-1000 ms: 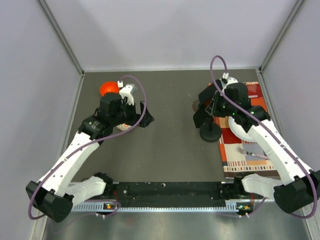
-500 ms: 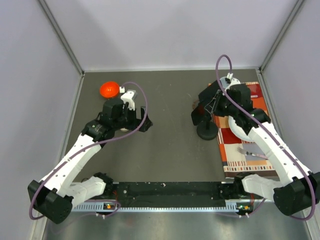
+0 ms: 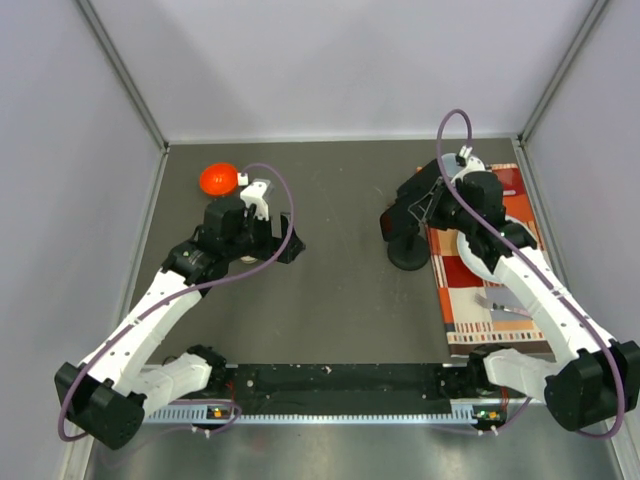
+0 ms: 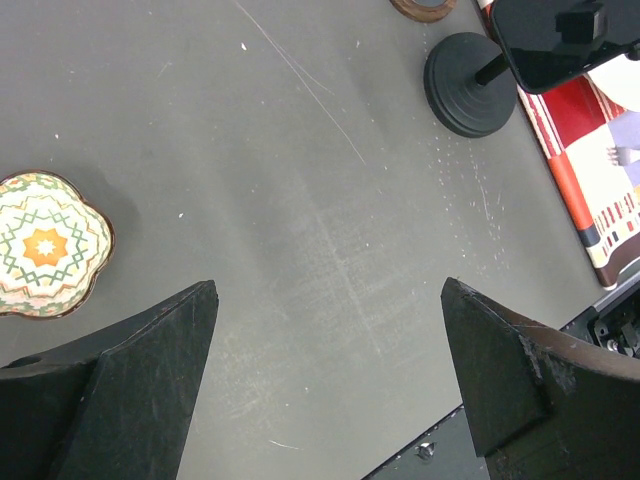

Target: Place the phone on the phone stand

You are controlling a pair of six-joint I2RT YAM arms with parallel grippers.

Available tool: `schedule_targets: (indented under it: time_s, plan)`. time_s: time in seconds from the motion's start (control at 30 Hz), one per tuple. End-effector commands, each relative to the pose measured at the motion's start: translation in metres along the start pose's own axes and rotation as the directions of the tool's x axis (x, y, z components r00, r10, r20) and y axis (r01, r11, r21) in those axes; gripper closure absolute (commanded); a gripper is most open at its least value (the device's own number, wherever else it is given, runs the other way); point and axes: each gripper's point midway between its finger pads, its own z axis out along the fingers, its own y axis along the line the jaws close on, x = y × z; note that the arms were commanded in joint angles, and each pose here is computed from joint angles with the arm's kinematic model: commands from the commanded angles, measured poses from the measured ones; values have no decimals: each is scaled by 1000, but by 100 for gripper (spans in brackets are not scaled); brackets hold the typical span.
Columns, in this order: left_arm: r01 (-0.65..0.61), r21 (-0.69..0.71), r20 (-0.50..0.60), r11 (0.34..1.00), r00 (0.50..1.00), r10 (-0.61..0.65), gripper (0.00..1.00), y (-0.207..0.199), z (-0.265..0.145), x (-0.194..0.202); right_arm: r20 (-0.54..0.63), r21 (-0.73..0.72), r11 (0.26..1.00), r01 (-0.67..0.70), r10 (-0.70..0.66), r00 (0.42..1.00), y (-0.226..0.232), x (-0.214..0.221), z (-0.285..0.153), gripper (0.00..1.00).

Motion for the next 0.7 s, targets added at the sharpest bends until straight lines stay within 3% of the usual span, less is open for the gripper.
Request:
schedule_targets:
  time_s: [0.0,0.47,0.67]
  plan:
    - [-27,26,56,999,998,25,2,-4,-1,-13,205,-143,990,-4,34,978,33,-54,-9,100]
    - [-20,46,49,999,999,18,2,-6,1,-12,178,-79,997,15,0,984,19,-45,-10,100]
    - [-19,55,51,998,999,16,2,-7,1,-13,138,-55,997,50,-42,990,15,-39,-12,77]
